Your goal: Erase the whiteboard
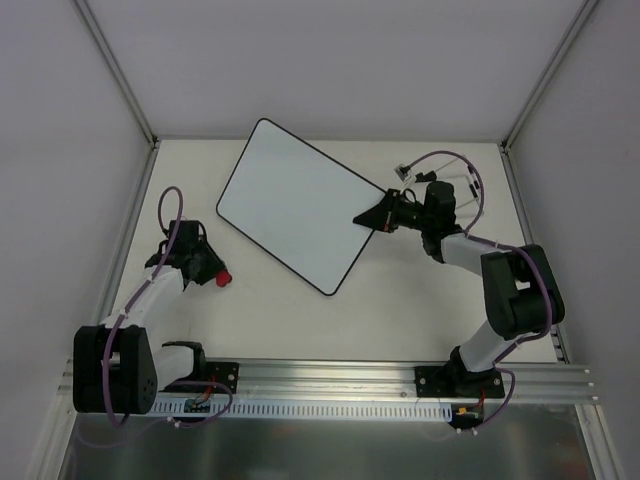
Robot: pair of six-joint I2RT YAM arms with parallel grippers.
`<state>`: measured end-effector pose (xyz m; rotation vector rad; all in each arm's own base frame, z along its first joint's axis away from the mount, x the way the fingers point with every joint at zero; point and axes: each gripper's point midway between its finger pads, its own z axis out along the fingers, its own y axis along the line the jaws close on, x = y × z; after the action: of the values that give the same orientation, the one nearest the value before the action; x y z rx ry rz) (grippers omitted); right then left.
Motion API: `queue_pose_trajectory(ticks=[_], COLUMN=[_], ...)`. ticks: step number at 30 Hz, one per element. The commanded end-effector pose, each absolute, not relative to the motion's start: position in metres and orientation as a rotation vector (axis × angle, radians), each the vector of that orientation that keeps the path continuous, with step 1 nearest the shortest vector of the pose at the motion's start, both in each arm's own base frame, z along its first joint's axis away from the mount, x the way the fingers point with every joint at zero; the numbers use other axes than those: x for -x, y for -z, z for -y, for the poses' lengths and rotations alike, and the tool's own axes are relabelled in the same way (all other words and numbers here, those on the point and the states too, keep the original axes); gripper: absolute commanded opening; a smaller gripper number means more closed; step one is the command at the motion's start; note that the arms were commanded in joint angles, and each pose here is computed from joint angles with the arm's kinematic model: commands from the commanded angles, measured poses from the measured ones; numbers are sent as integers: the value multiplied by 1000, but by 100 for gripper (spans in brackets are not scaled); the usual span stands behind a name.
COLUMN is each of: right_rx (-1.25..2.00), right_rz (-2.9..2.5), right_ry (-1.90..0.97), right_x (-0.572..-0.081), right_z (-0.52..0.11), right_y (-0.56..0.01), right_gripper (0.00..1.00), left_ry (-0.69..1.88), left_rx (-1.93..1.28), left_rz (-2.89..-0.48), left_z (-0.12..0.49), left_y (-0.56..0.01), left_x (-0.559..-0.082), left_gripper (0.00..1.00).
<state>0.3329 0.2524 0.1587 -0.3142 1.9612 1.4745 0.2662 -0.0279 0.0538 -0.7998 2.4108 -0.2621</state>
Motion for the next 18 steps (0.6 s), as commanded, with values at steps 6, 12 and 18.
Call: queue_pose_trajectory(ticks=[6,12,18], right_rx=[497,438,323], right_rz=[-1539,-1511,-1495], right_ry=[-1365,-1301,-1168], right_x=[-358,-367,-382], right_z=[-239,-209,-145], right_y=[-285,-300,-320], right_gripper=[0,0,0], left_ry=[252,237,193], left_rx=[886,868,749], left_rz=[-2578,-2589,-2492], left_z=[35,34,23], left_y=[-18,-22,-63], left_x=[-234,-237,-255], left_gripper=[36,70,99])
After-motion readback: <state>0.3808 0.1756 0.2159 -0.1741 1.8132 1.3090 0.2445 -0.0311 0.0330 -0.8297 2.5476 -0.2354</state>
